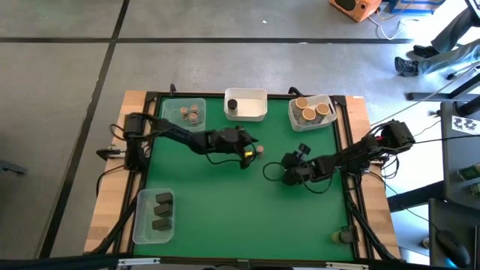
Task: Sort spices by type
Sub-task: Put the small brown seasoning bottle into the top transparent bin
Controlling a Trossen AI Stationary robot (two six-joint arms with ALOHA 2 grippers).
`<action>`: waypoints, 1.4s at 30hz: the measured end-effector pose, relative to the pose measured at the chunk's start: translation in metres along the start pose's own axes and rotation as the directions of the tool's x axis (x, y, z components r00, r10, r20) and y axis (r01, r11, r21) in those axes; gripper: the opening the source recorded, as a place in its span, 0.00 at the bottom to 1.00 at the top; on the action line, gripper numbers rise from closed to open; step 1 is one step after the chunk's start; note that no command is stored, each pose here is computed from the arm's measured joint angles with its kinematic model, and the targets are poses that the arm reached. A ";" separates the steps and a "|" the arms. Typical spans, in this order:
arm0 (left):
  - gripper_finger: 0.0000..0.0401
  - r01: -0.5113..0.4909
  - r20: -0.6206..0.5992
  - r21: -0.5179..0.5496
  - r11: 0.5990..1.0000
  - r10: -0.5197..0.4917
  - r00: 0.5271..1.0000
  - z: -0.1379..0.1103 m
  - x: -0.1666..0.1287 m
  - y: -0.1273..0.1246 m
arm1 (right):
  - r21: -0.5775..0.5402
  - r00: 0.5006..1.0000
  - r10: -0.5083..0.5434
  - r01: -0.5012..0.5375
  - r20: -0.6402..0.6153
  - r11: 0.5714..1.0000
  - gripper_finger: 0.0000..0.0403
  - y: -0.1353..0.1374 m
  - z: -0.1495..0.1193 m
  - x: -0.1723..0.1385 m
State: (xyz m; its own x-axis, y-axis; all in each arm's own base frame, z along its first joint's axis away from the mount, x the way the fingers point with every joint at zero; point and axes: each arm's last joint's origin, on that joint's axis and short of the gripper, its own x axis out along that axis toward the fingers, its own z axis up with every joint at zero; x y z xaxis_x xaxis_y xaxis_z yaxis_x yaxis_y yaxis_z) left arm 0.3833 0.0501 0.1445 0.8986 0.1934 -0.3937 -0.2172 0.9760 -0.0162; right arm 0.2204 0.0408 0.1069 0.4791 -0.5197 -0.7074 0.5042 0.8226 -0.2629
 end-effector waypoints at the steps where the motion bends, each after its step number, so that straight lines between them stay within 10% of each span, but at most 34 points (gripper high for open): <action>1: 0.62 0.000 0.002 0.000 1.000 0.000 1.000 0.000 0.006 0.000 | 0.010 1.000 -0.003 0.003 0.004 1.000 0.35 -0.001 -0.001 0.001; 14: 0.62 -0.003 -0.046 0.003 1.000 0.003 0.999 -0.025 0.033 -0.001 | 0.037 0.999 -0.016 0.015 0.036 0.999 0.35 -0.001 0.001 0.001; 28: 0.40 -0.003 -0.042 0.030 1.000 0.004 0.999 -0.021 0.029 -0.003 | 0.036 0.999 -0.022 0.020 0.040 0.999 0.35 -0.001 0.001 0.001; 42: 0.40 -0.273 0.022 0.080 0.959 0.272 0.962 0.051 -0.080 0.008 | 0.045 0.999 -0.020 0.018 0.050 0.999 0.35 0.000 0.001 0.001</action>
State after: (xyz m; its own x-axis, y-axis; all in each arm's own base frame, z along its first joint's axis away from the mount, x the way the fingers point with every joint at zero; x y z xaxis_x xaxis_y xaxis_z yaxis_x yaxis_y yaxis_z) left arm 0.3285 0.0472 0.2225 0.8140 0.4539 -0.3625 -0.4230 0.8909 0.1656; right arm 0.2219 0.0396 0.1071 0.5045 -0.5470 -0.6680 0.5441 0.8022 -0.2459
